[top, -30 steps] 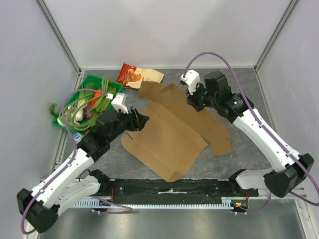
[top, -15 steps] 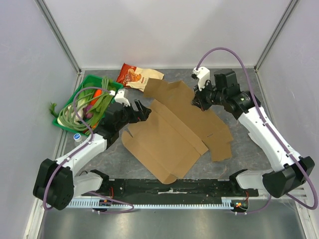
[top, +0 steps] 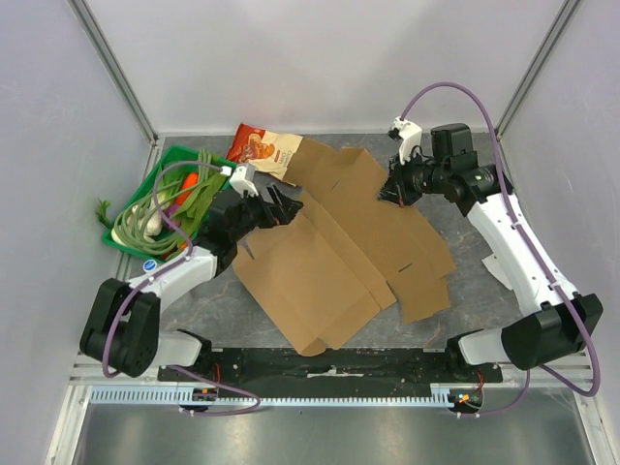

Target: Fold the paper box

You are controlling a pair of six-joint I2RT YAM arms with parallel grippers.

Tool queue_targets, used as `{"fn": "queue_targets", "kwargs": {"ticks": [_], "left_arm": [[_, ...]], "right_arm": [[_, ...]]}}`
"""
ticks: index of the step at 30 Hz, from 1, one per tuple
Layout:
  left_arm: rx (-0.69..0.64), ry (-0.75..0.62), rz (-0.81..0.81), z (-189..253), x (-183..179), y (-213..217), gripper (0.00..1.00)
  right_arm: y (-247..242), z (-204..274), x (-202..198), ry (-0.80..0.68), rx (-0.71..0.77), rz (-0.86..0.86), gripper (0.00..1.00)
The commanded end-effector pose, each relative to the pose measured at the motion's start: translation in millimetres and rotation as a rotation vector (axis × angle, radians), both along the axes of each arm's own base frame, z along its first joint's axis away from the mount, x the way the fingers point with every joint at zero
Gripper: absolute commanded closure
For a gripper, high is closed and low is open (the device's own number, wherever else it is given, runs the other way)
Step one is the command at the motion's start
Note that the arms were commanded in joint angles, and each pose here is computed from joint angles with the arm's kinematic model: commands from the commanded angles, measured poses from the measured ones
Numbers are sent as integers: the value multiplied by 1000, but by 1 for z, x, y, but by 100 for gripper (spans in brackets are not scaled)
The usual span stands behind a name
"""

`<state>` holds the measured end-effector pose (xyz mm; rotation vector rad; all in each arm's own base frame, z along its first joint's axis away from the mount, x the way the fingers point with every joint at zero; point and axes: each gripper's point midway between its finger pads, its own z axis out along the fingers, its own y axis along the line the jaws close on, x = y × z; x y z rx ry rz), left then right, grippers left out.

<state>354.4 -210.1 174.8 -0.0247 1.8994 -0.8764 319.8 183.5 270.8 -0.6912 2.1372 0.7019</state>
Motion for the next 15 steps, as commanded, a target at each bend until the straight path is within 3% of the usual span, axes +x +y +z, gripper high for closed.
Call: {"fn": "queue_targets", "kwargs": {"ticks": [1,4,7,11,15], "left_arm": [[15,-144,-78,39,20,-16,7],[-4,-195,-127,48,20,-28,14],[76,-185,-147,32,35,-31,25],[180,-171,-188,20,46,-35,8],[272,-155,-195,3,54,-31,5]], "right_arm": [[9,33,-1,-38,91,40,100],[11,31,0,-28,105,54,100],[15,34,-1,-27,131,80,100],[17,36,-6,-33,144,96,100],[17,40,-9,-49,146,107,100]]}}
